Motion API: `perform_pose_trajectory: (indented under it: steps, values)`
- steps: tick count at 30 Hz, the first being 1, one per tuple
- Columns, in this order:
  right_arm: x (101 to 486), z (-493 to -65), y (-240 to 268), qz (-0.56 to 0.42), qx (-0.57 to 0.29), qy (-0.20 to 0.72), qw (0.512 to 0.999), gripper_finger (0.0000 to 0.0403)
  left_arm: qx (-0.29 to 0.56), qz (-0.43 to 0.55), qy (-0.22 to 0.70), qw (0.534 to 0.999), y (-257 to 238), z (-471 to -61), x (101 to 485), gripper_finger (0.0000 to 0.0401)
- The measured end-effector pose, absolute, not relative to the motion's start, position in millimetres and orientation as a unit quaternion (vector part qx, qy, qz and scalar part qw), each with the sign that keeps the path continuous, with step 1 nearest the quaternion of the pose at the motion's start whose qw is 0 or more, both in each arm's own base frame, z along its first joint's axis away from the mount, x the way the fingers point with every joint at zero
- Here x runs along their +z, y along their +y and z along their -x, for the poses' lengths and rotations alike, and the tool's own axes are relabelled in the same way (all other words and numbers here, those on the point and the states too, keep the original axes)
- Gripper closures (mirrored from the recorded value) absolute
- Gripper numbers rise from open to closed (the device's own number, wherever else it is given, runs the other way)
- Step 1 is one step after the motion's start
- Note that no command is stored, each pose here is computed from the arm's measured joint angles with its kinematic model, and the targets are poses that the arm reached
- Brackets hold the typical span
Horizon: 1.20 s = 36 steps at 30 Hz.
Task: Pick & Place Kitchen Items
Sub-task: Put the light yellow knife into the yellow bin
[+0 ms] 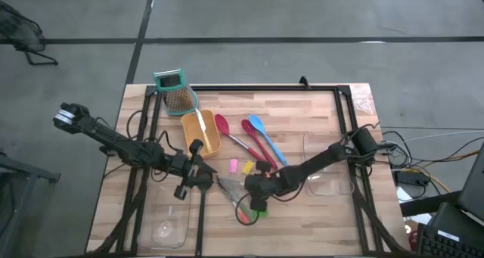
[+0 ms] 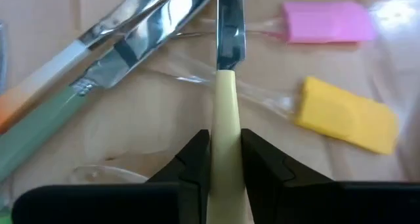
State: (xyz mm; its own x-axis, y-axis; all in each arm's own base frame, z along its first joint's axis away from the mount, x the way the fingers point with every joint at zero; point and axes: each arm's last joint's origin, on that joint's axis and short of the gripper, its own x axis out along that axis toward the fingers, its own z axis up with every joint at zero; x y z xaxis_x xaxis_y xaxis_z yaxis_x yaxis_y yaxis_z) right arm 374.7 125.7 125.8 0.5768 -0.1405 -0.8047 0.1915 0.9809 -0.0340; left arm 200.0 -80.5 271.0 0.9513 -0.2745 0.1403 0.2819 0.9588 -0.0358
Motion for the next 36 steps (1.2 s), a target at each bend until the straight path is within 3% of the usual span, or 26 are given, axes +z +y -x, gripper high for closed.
perform_pose_trajectory:
  steps: [13,23,36]
  values:
    - [166.2,-370.0,119.1,0.028,-0.177,0.438,0.881,0.0336,-0.141,0.027,-0.067,0.987,-80.5,-200.0,270.9,0.0254]
    - [218.8,-358.8,108.1,0.059,-0.286,0.33,0.898,0.0335,-0.13,0.026,-0.063,0.989,-79.8,-200.3,270.2,0.0254]
    - [262.4,-343.8,119.2,0.112,-0.372,0.209,0.898,0.0334,0.012,0.052,-0.038,0.998,-72.4,-203.3,264.1,0.0254]
